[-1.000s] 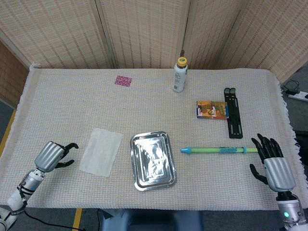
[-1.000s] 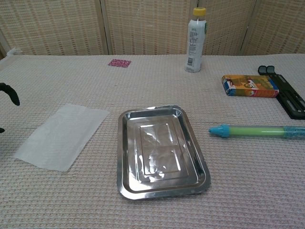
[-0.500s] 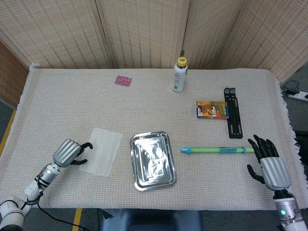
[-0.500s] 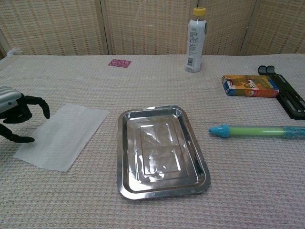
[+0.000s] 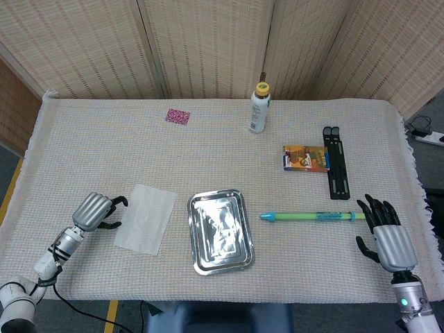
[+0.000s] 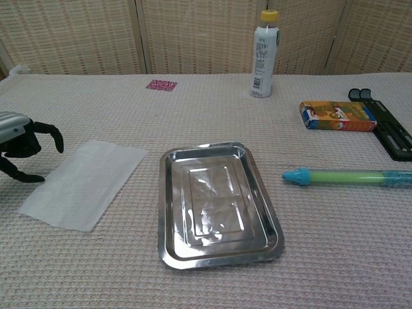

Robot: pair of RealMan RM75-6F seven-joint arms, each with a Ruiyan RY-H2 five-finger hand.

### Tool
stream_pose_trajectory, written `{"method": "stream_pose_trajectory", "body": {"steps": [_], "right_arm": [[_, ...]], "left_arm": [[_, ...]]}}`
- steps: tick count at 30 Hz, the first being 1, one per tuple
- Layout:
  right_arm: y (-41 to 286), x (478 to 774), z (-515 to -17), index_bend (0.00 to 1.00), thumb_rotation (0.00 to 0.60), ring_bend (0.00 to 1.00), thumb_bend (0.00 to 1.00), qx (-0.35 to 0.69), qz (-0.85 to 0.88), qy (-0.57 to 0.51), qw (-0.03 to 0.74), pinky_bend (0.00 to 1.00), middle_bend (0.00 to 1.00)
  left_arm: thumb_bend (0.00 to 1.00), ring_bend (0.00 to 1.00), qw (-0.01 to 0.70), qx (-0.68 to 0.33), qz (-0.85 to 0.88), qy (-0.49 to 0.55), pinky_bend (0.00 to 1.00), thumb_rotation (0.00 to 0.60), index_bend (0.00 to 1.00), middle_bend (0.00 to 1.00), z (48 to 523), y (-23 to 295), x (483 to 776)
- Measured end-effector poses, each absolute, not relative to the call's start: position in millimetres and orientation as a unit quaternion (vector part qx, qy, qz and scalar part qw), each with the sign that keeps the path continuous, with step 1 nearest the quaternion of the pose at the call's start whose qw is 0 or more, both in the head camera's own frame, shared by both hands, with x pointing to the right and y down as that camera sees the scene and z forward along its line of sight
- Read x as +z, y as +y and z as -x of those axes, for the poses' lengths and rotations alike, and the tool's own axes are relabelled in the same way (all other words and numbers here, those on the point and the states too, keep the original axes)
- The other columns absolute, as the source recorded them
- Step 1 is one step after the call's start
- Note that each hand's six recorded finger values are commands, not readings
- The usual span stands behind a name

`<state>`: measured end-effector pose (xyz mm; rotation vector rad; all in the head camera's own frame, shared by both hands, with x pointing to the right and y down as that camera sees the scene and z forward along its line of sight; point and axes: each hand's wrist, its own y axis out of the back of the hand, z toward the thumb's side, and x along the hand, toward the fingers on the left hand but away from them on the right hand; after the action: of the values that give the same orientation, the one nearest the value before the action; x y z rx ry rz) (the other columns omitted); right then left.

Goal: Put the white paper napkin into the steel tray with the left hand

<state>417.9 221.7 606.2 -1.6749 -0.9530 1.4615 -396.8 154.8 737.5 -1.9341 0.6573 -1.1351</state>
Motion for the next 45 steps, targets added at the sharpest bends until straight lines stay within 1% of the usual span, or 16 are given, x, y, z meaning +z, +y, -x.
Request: {"method": "stream_pose_trajectory", "body": {"steps": [8, 14, 27, 33, 40, 45], "right_arm": [[225.0, 614.4, -419.2, 0.0, 0.6, 0.0, 0.44, 0.576, 0.645, -0.361, 0.349, 0.0, 0.0], [227.3, 618.1, -416.5, 0.0, 0.6, 0.0, 0.44, 0.577, 0.648, -0.356, 0.348, 0.0, 0.0], [233.3, 617.3, -410.9, 0.0, 0.6, 0.0, 0.44, 0.567, 0.656, -0.358, 0.345, 0.0, 0.0], [234.1, 616.8, -409.3, 0.0, 0.6, 0.0, 0.44, 0.563, 0.661, -0.358, 0.343, 0.0, 0.0], [234.5, 616.6, -411.8, 0.0, 0.6, 0.0, 0.44, 0.565, 0.66, -0.358, 0.342, 0.0, 0.0], [234.0, 617.7, -411.8, 0.0, 0.6, 0.0, 0.44, 0.566, 0.659, -0.358, 0.343, 0.0, 0.0]], "left_arm": [[0.19, 0.97, 0.376, -0.47, 0.753, 0.267, 1.0, 0.6, 0.47, 1.0, 409.7, 144.3, 740.0], [0.19, 0.97, 0.368, -0.474, 0.753, 0.269, 1.0, 0.6, 0.47, 1.0, 413.0, 145.5, 741.1], [0.19, 0.97, 0.346, -0.451, 0.775, 0.277, 1.0, 0.6, 0.46, 1.0, 391.2, 158.4, 750.2], [0.19, 0.97, 0.336, -0.434, 0.789, 0.277, 1.0, 0.6, 0.45, 1.0, 374.1, 166.6, 755.8], [0.19, 0.97, 0.332, -0.447, 0.781, 0.282, 1.0, 0.6, 0.46, 1.0, 379.0, 162.4, 758.6], [0.19, 0.97, 0.319, -0.448, 0.783, 0.289, 1.0, 0.6, 0.46, 1.0, 379.0, 166.3, 761.4]]}}
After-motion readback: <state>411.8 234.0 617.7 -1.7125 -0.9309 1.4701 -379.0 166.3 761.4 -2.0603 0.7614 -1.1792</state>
